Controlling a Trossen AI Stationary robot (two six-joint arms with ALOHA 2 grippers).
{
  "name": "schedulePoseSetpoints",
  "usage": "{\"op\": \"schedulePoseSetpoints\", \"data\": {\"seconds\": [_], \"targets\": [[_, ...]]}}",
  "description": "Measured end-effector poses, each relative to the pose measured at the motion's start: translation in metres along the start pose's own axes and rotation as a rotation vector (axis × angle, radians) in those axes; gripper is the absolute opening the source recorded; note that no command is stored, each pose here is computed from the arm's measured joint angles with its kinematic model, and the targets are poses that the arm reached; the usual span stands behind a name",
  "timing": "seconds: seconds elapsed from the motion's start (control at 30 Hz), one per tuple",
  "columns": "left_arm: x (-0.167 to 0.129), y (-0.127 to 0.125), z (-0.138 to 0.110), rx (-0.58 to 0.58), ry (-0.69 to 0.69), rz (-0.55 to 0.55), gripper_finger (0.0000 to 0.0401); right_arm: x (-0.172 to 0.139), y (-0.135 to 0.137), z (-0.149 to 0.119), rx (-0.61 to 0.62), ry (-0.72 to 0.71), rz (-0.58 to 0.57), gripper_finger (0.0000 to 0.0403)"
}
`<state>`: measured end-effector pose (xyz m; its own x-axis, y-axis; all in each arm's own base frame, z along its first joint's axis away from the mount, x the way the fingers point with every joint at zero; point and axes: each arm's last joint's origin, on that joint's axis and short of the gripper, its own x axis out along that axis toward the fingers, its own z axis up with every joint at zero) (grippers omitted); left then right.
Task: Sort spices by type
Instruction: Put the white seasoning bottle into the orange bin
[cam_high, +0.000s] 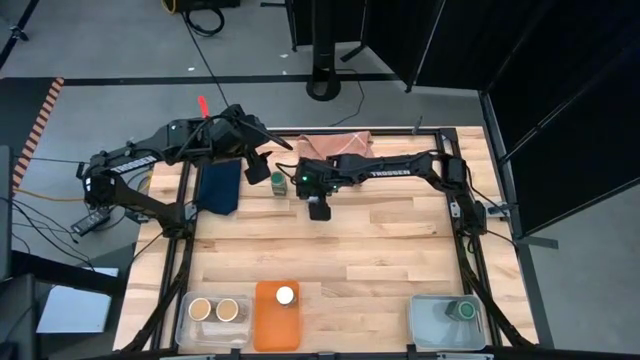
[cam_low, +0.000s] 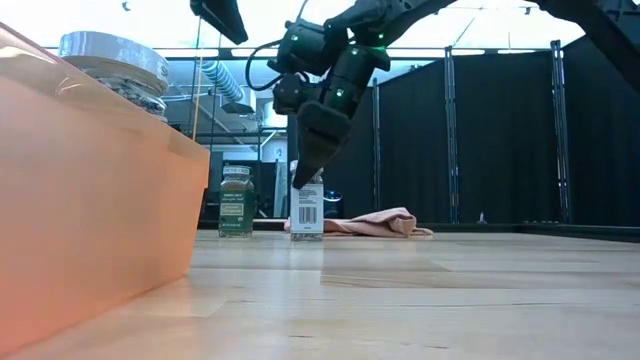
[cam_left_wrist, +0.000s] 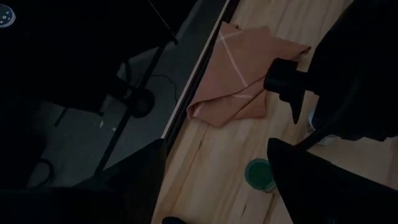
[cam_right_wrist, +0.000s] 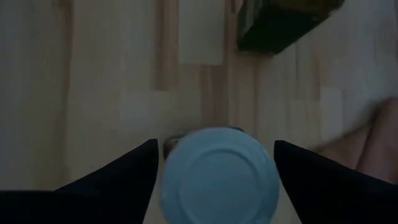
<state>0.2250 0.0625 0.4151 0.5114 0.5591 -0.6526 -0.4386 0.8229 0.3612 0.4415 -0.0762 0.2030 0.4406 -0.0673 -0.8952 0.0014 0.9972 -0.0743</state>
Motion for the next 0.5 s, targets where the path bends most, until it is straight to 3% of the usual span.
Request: {"op": "schedulePoseSetpoints", "data": {"seconds": [0.13, 0.3, 0.5], "targets": [[0.0000, 0.0000, 0.0000, 0.001, 0.000, 0.000, 0.0284, 0.0000, -0.0008, -0.0012, 0.001, 0.017, -0.034, 0.0288], [0.0000, 0.0000, 0.0000, 0.002, 0.000, 0.000, 0.0284, -0.0003, -0.0009, -0.0028, 0.002, 0.036, -0.043, 0.0209], [-0.0002, 0.0001, 0.0001, 0.005, -0.001, 0.000, 0.0284, -0.0010, -0.0001, -0.0031, 0.002, 0.046, -0.067, 0.0202]]}}
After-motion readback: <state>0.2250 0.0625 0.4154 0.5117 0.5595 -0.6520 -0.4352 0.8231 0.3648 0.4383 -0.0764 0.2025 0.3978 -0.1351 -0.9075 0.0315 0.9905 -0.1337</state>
